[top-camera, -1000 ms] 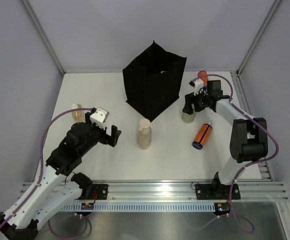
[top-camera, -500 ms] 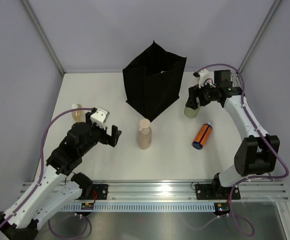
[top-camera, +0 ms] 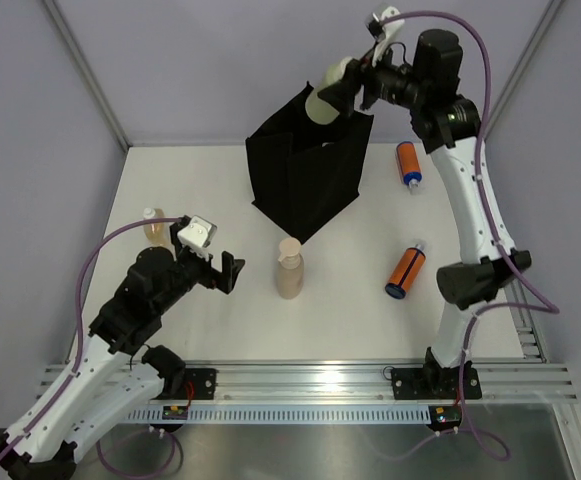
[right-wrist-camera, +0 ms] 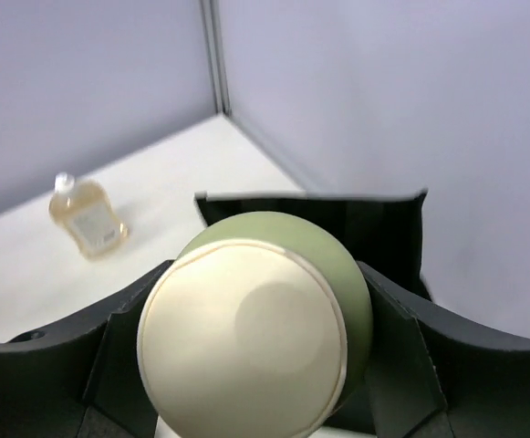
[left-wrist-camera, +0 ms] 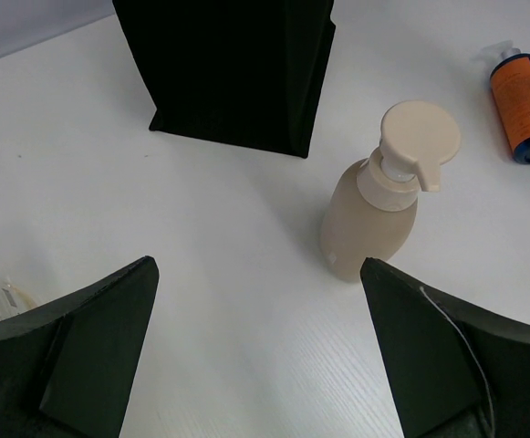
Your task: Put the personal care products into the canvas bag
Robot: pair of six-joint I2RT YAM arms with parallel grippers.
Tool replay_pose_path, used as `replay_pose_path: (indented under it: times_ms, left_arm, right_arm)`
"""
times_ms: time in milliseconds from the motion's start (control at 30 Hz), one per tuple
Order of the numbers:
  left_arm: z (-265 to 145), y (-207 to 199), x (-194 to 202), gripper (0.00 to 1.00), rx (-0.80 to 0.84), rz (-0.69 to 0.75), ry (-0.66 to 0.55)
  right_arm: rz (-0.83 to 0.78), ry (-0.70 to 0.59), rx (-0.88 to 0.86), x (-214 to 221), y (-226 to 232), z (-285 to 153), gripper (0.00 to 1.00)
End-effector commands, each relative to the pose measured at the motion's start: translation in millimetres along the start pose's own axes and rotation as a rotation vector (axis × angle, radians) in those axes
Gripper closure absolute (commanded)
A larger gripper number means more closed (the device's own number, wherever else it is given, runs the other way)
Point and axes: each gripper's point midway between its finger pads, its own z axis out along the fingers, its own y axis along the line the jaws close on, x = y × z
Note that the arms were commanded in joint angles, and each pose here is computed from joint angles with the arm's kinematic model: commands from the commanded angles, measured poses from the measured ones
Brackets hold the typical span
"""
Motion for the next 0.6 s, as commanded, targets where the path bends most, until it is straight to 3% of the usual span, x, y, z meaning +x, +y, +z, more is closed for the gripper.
replay_pose_path:
  times_ms: [0,133,267,567]
  left_arm:
    - [4,-5,-9,0.01,0.031,0.015,-0.044]
    - [8,-3,-2,0.01,0.022,0.015,-0.010]
    - [10,-2,0,0.01,0.021,0.045,0.004]
    - [12,-9,-2,0.01,0.067,0.054,0.011]
  right_arm:
    - [0.031,-0.158,0.073,-33,-43,46,1.00]
    - [0.046,-0.202,0.135,-16,-75,81,1.00]
    - [0.032,-0.135,0.128,18,-80,95,1.00]
    - [-0.040,0.163,0.034,118,-54,93,1.00]
